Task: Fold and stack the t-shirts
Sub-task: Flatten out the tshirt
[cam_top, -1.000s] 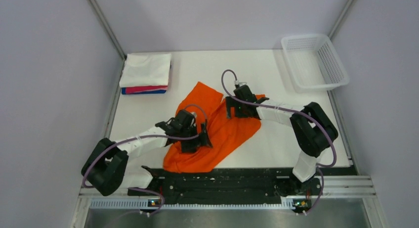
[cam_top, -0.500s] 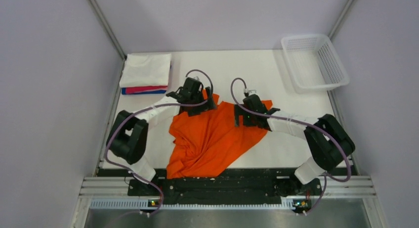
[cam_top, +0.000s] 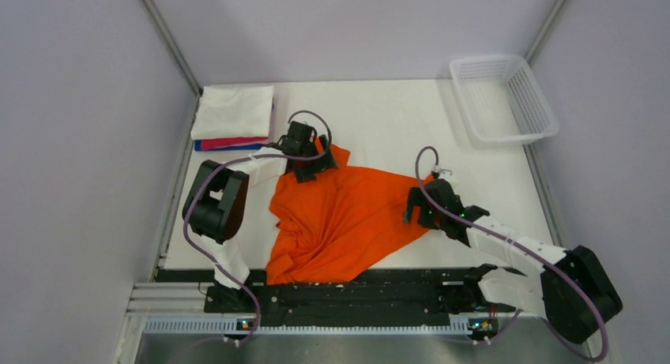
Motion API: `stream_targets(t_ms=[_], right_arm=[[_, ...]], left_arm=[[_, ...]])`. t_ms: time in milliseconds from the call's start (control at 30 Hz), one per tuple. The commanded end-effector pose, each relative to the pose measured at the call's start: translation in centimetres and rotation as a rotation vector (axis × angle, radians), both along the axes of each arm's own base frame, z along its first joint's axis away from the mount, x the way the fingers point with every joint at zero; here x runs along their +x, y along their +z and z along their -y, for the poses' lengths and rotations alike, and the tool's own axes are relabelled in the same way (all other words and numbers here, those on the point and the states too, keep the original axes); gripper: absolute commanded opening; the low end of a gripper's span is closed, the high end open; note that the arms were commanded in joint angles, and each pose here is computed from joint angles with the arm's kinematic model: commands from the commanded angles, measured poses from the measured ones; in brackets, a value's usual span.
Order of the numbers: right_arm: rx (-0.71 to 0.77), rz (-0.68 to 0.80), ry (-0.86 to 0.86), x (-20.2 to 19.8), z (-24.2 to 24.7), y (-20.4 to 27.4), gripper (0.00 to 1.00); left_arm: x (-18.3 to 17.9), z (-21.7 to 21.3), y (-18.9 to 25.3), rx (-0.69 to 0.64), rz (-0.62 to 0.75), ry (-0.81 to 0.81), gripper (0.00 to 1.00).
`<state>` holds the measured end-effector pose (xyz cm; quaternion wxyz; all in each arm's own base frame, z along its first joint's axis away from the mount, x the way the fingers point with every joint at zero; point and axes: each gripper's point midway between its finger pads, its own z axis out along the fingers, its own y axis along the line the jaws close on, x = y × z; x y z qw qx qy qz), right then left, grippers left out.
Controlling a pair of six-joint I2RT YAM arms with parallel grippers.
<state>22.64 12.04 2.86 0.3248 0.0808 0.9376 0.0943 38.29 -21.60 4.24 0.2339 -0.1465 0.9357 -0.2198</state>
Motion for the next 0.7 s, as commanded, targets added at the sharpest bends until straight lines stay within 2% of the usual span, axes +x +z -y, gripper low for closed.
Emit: stream_targets(t_ms=[0,133,200,300,433,533,667], right_arm=[[0.000,-0.118,-0.196,-4.0,3.5,-2.3,0.99],[0.045,-0.101,-0.223,-4.6,3.7,-1.8,0.99],[0.013,-0.127,-0.277,-5.3,4.9,-1.4,0.99],[0.049,-0.157,-0.332,-6.1,4.9,-1.0,0.99],[0.105,-0.150,-0.327,-6.2,4.2,-0.2,0.99],[0.105,-0.073,-0.277,-5.1,4.1,1.6,0.99],[0.088,0.169,-0.237,-0.9,4.3,7.8,0.99]], left_arm=[[-3.0,-4.7,-3.7,0.109,-0.135,0.089,0.94],[-4.0,-5.2,-2.9,0.105,-0.125,0.106,0.94],[-4.9,-6.0,-2.9,0.133,-0.136,0.120,0.94],[-6.3,-7.3,-3.0,0.176,-0.154,0.152,0.94],[-8.8,-7.8,-3.1,0.157,-0.179,0.165,0.94],[-9.3,-7.1,-0.9,0.097,-0.135,0.135,0.95],[-6.7,-7.3,4.3,0.105,0.021,0.123,0.95]])
